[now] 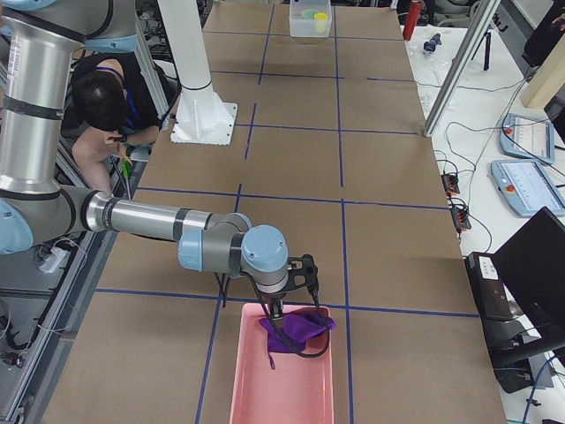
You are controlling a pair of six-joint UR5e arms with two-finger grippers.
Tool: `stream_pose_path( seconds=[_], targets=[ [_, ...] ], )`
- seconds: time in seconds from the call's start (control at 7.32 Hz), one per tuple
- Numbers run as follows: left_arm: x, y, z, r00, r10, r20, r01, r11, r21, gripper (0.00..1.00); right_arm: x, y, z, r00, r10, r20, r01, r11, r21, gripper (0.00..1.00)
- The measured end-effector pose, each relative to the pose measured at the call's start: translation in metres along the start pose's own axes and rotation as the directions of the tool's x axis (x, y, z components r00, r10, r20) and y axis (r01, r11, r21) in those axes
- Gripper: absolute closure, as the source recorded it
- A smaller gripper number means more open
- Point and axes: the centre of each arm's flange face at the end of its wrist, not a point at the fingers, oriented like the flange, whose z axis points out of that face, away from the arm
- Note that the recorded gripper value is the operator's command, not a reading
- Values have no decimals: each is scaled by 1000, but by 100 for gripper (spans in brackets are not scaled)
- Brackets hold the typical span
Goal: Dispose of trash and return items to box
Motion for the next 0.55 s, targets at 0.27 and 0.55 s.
stream_pose_path(
  seconds=[0.27,0.55],
  targets=[
    [6,-37,-23,997,-72,-7,72,995,-68,0,0,7,2,1000,-8,-6,8,1000,4,0],
    [-5,-53,-69,988,-156,-5,156,987,-45,0,2,13,6,1000,4,-19,-4,1000,-11,0]
  ],
)
